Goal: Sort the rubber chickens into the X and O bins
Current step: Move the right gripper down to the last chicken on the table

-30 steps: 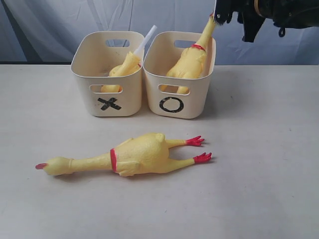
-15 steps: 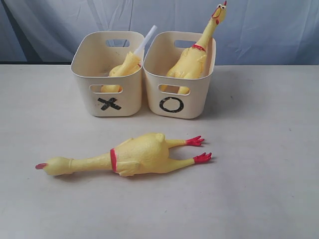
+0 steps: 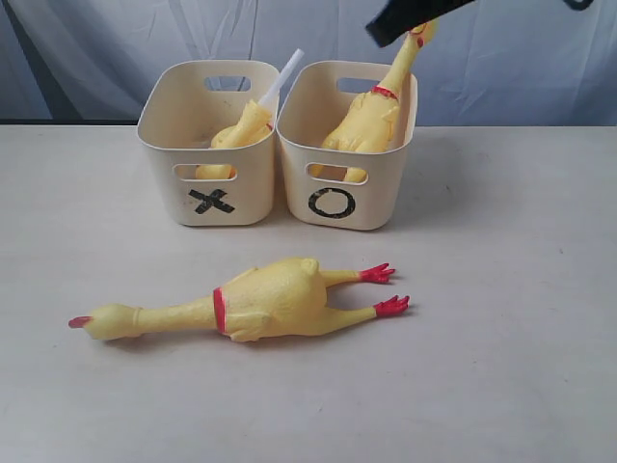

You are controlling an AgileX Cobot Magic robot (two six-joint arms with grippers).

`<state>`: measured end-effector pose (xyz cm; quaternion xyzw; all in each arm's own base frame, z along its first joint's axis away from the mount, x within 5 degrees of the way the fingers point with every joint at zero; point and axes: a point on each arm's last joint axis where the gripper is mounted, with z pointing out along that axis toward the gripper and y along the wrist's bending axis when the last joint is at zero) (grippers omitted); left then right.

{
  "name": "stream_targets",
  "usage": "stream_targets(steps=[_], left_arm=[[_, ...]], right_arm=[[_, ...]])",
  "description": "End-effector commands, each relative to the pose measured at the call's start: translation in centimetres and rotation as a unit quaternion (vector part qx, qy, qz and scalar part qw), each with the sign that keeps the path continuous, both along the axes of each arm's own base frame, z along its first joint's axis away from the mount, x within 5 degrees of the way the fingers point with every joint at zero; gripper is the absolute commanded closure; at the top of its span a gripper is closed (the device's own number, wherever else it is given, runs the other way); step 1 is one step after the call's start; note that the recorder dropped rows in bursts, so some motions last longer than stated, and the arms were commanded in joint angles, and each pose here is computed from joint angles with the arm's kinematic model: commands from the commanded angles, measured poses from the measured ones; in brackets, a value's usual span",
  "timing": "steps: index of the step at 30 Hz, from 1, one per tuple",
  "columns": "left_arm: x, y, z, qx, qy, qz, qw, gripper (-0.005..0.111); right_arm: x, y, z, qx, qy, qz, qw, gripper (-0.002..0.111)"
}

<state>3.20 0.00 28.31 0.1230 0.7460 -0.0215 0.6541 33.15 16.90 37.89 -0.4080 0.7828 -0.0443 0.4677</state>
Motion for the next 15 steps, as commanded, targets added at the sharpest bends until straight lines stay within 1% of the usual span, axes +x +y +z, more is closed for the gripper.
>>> stream_targets(steps=[1,5,10,11,12,15], left_arm=[[0.0,-0.1,0.0,-0.008,-0.006,-0.003,1.000,0.107],[0.0,-0.1,0.0,-0.008,-0.005,-0.004,1.000,0.107],[0.0,-0.1,0.0,-0.008,-0.005,-0.004,1.000,0.107],[0.0,-0.1,0.0,-0.008,-0.005,-0.004,1.000,0.107],[0.0,-0.1,0.0,-0.009,-0.005,-0.004,1.000,0.107],[0.0,-0.1,0.0,-0.009,-0.005,-0.004,1.000,0.107]], right_arm=[[-1.5,3.5,-1.2,-0.018,0.030,0.070,0.997,0.109],[-2.3,6.1,-3.0,-0.035,0.060,0.103,0.992,0.109],[-3.5,9.2,-5.8,-0.047,0.117,0.140,0.982,0.109],[-3.8,9.9,-6.4,-0.052,0.127,0.153,0.979,0.109],[-4.3,11.1,-7.7,-0.070,0.144,0.186,0.970,0.109],[-5.3,13.1,-9.5,-0.084,0.164,0.235,0.954,0.109]])
